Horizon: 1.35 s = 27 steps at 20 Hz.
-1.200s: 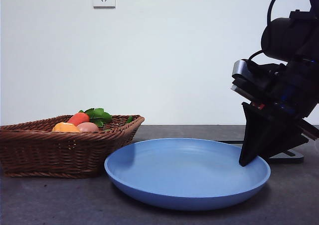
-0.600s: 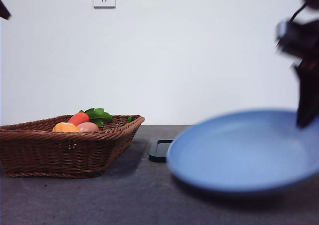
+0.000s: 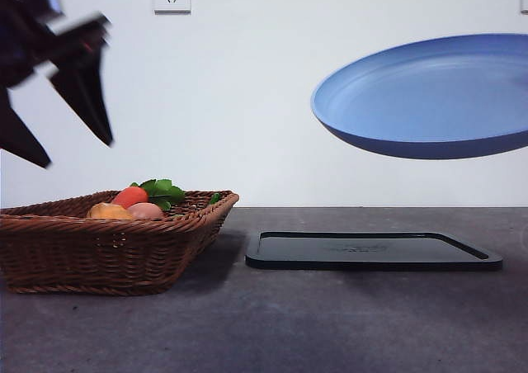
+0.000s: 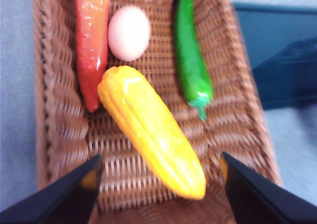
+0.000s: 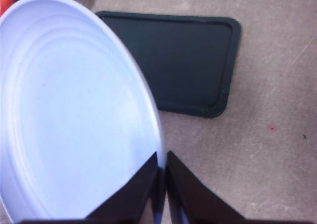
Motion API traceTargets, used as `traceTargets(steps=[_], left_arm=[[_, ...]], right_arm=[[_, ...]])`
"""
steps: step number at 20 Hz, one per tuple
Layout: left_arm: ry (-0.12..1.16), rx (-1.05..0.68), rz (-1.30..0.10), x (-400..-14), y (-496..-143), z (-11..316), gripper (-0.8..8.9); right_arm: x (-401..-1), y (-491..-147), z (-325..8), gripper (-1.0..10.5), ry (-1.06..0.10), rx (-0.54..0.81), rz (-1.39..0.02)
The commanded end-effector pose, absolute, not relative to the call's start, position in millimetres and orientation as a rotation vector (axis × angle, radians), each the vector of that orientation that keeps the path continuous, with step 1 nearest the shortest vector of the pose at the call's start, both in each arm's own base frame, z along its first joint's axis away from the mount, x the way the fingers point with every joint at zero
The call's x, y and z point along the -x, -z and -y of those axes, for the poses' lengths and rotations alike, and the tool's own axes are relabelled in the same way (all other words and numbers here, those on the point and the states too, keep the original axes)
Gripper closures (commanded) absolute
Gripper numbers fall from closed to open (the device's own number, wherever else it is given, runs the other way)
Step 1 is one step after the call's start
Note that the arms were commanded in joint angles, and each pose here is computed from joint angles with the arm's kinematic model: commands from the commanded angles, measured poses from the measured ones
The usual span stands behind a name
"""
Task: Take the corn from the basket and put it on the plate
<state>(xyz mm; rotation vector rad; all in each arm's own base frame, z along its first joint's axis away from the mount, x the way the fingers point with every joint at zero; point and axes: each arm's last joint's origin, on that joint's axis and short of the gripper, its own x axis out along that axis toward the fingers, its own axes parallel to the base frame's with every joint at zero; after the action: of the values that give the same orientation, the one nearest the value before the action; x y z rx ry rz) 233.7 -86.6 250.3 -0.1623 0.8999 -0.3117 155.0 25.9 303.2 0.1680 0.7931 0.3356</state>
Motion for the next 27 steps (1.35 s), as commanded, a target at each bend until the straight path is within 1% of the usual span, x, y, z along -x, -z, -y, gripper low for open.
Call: traceTargets(steps=[1, 5, 8, 16, 17, 20, 24, 27], left_arm=[[0.294, 0.154, -0.959, -255.9, -242.6, 101.6, 4.34], [0.227, 0.081, -1.087, -282.3, -220.8, 120.7, 4.34], [0.189, 0.063, -1.116, -294.6, -210.0, 129.8, 4.34], [0.17, 0.053, -1.186, -300.5, -187.7, 136.7, 4.42], [0.169, 0.056, -1.189, -300.2, -187.0, 137.8, 4.64], [0.18, 0.055, -1.184, -298.8, -187.4, 142.2, 5.77], [0.182, 0.058, -1.177, -297.3, -191.1, 141.8, 6.09], [0.199, 0.075, -1.117, -292.7, -209.4, 139.6, 6.09]], right_arm=[[-156.3, -310.6, -26.4, 9.5, -0.346, -0.163, -0.765], [-156.3, -310.6, -26.5, 9.5, -0.351, -0.157, -0.763], [-156.2, -310.7, -26.7, 9.5, -0.362, -0.157, -0.763], [-156.2, -310.9, -27.1, 9.5, -0.379, -0.154, -0.76], [-156.2, -310.9, -27.1, 9.5, -0.379, -0.153, -0.76], [-156.4, -310.8, -27.1, 9.5, -0.381, -0.148, -0.759], [-156.4, -310.8, -27.2, 9.5, -0.381, -0.148, -0.76], [-156.7, -310.5, -27.2, 9.5, -0.38, -0.15, -0.761]])
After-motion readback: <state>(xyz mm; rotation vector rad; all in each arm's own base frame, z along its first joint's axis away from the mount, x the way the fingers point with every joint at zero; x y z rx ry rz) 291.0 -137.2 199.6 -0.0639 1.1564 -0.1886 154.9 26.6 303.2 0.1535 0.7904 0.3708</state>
